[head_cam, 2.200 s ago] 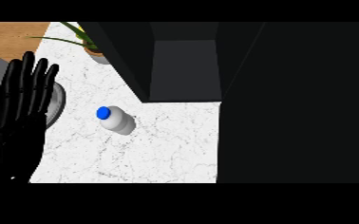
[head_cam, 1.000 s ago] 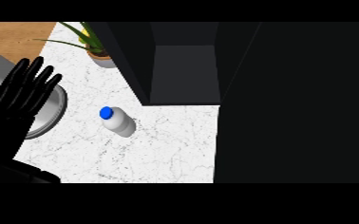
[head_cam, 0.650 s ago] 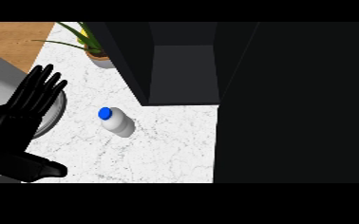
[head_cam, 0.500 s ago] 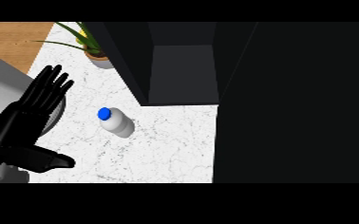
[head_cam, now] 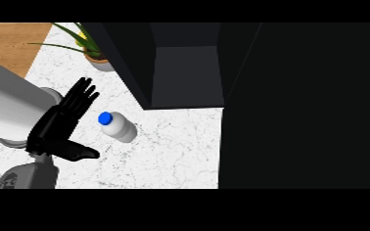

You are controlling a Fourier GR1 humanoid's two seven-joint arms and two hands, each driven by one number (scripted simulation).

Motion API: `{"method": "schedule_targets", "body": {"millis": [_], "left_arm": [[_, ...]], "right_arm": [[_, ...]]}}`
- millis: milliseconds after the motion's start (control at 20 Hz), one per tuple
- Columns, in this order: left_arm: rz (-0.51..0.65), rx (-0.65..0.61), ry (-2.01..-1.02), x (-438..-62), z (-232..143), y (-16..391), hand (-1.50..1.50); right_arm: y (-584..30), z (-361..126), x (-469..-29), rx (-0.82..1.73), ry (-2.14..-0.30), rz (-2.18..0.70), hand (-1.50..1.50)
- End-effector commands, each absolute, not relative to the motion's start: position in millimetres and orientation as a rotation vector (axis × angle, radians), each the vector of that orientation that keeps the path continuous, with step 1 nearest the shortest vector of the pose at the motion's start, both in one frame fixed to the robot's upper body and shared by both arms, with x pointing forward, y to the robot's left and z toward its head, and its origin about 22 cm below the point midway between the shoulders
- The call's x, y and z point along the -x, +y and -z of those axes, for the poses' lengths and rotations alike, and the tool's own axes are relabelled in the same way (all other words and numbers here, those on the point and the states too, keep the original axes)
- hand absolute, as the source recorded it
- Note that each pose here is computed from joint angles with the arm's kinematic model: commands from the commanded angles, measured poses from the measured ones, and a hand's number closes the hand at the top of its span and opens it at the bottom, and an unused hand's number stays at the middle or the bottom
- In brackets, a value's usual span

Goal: Pick up the bottled water, place it into the cabinet and close the cabinet

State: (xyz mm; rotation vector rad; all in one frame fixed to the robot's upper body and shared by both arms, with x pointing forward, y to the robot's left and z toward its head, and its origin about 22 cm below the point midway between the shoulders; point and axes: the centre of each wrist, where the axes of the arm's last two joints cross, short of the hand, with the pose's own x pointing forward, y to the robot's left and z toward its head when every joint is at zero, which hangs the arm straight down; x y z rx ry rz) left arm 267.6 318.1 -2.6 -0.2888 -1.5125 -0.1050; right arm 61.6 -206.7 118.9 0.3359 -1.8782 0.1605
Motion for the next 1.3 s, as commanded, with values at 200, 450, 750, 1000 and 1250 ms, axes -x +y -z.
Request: {"method": "schedule_targets", "body": {"millis": [200, 450, 750, 1000, 1250], "left_arm": [[0.078, 0.285, -1.466, -280.9, 65.7, 317.9, -1.50], [0.099, 0.344, -1.431, -293.9, 80.7, 311.3, -1.50], [0.114, 0.377, -1.450, -273.1, 123.4, 299.2, -1.50], [0.065, 0.469, -1.463, -268.3, 138.1, 292.1, 1.50], [0.131, 0.403, -1.508, -272.7, 141.5, 279.8, 1.50]], "right_arm": [[-210.4, -142.3, -42.3, -0.297, -1.939, -0.208, -1.50], [-207.9, -145.6, -33.9, -0.303, -1.932, -0.194, -1.50], [-208.9, -131.7, -33.4, -0.340, -1.920, -0.219, -1.50], [-206.6, -132.8, -33.6, -0.301, -1.937, -0.209, -1.50], [-214.9, -138.1, -30.3, -0.311, -1.928, -0.244, -1.50]]}}
